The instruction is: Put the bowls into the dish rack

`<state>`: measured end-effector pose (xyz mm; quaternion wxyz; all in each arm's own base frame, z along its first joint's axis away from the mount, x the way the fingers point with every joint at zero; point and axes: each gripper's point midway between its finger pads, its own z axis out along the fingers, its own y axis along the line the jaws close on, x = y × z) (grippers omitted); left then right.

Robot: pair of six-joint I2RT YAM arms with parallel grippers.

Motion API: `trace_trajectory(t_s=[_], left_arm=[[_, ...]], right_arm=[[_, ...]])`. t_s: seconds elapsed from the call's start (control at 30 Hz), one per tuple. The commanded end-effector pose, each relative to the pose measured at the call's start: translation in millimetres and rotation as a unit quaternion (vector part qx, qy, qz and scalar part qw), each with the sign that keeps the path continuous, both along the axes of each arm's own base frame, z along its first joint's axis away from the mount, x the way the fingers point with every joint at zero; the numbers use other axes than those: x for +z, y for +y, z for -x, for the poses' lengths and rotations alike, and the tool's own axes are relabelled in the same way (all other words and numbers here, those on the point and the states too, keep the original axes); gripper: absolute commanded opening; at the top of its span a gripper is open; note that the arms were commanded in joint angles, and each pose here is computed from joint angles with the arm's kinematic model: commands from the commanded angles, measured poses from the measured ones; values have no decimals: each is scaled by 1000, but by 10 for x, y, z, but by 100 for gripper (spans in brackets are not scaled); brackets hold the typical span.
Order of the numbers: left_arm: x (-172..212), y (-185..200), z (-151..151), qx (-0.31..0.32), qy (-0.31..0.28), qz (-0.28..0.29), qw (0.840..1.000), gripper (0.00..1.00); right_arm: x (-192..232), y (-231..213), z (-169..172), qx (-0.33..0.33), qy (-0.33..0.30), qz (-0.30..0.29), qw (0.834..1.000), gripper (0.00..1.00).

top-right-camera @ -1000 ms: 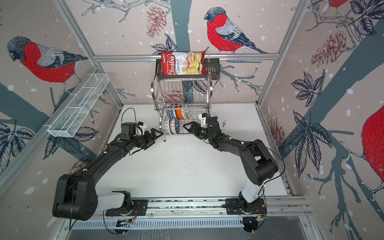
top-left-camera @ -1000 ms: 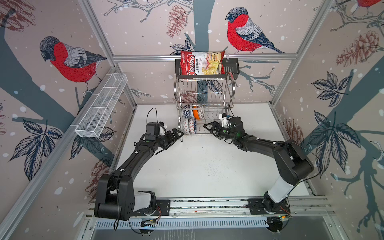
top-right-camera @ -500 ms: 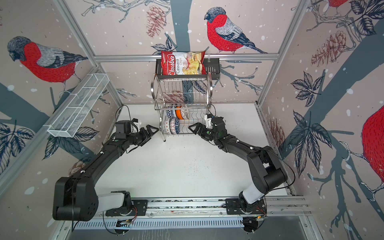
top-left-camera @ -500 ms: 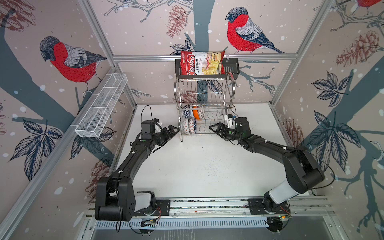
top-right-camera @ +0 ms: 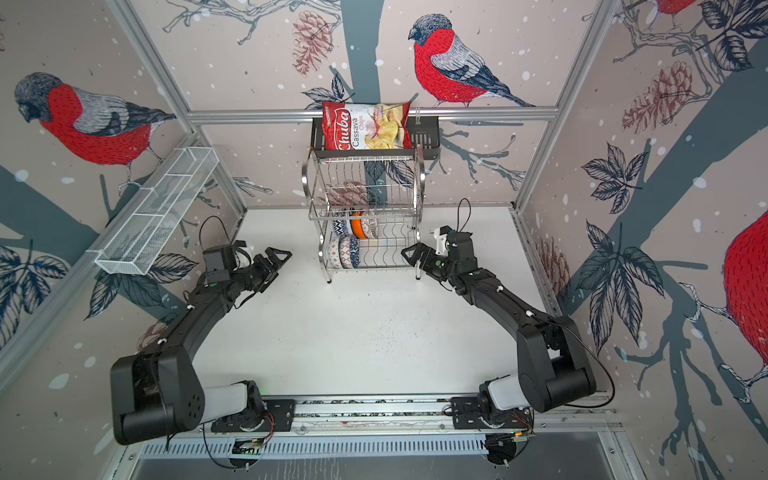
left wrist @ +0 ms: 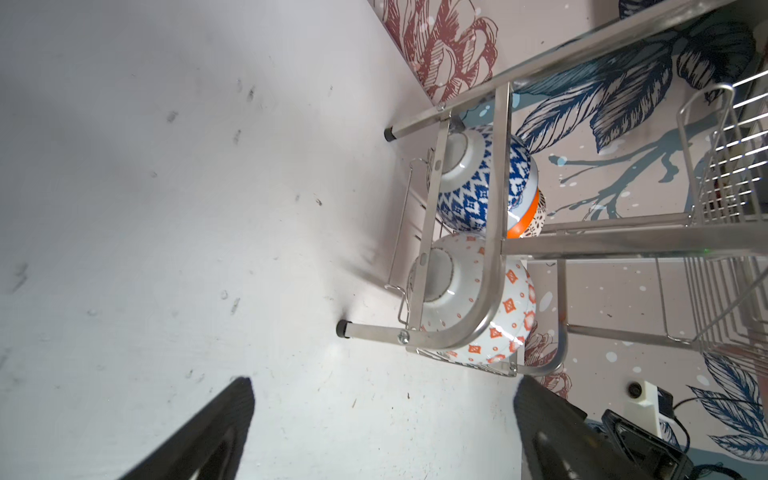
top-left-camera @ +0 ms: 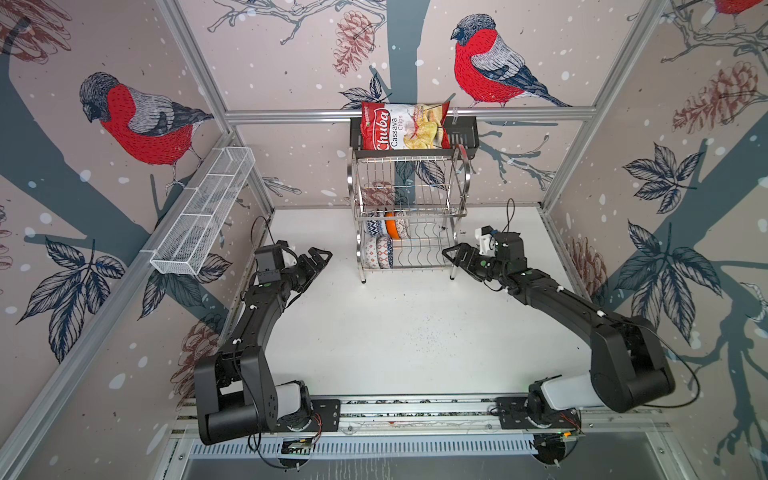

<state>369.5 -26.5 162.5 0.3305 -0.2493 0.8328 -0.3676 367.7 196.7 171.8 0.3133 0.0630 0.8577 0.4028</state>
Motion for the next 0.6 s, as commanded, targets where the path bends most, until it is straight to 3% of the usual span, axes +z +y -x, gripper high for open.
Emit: trace_trajectory(t_s=[0.0,0.1,0.27,0.33,0.4,0.57], left_arm=[[97,132,-89,1,-31,-32,999,98],[22,378,-141,38,-17,-97,994,98],[-76,821,-212,99,-22,-228,968,98],[-103,978,-222,120,-31,-275,953,98],[-158,1093,-208,136,-42,-314,939,98],[-287,1242,-79,162,-95,-391,901,98]], right_arm=[[-86,-558,-156,-98,-6,79,992,100],[-102,-1290,-313,-237,-29,171,956,100],[-63,-2262,-327,-398,-82,340,848,99],[-51,-2408,-320,-418,-101,383,818,100],[-94,-2474,-330,-420,-110,410,802,99],[-357,-2529,-296,-423,-98,428,793,99]])
